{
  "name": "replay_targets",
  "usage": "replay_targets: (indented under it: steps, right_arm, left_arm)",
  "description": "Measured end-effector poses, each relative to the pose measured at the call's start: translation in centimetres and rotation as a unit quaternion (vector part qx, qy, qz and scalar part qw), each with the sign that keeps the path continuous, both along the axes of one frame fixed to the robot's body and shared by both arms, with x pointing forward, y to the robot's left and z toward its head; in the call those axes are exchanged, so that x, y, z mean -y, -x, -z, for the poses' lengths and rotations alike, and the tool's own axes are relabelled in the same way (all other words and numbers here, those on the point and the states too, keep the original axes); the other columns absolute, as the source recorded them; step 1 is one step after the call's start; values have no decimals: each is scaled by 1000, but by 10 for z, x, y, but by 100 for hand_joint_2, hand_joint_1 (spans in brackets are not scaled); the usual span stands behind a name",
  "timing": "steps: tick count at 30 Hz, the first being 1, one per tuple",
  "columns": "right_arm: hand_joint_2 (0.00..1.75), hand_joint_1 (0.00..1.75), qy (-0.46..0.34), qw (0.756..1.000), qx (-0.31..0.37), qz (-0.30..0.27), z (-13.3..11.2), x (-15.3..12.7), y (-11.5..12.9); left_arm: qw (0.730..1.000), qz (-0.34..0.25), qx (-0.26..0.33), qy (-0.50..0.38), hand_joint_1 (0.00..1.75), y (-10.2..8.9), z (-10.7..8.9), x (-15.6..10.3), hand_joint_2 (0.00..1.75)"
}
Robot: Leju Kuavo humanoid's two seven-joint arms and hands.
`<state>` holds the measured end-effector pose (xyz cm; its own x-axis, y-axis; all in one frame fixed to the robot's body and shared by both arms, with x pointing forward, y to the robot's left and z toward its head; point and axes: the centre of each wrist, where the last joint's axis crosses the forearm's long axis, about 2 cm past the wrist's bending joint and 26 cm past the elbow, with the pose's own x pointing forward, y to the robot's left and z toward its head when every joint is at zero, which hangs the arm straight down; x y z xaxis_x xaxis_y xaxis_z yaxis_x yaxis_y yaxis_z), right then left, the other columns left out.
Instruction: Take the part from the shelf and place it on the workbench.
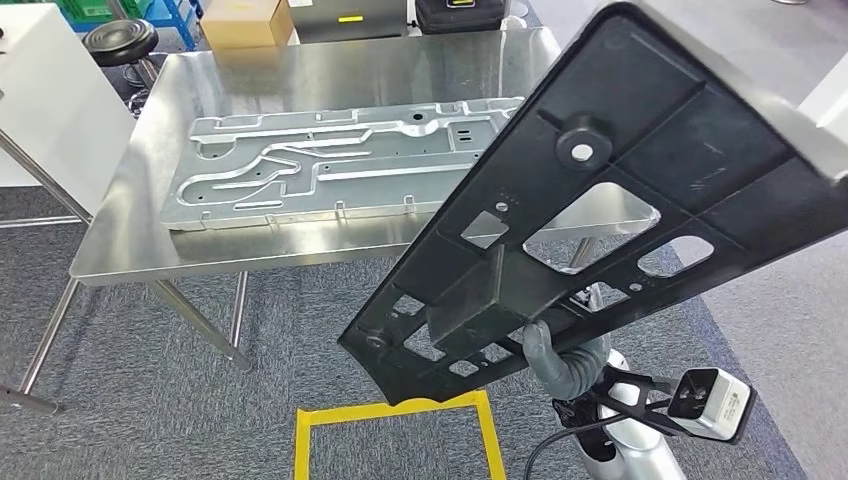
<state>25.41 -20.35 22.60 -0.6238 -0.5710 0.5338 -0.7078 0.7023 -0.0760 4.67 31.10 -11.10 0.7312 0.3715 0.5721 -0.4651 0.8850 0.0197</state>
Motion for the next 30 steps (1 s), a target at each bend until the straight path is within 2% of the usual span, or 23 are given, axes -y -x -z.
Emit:
replay_targets:
  steps: [16, 24, 30]
  right_arm:
    - [175, 175, -29, 999, 17, 10, 0, 12, 11]
    - [175, 175, -42, 998, 40, 30, -18, 46, -15]
    - [175, 175, -41, 997, 38, 53, -23, 55, -23]
  left_arm:
    - [1000, -5, 1, -11, 0, 1, 0, -5, 175]
    - [1000, -5, 5, -6, 0, -1, 0, -5, 175]
    - [1000, -8, 2, -5, 0, 1, 0, -5, 175]
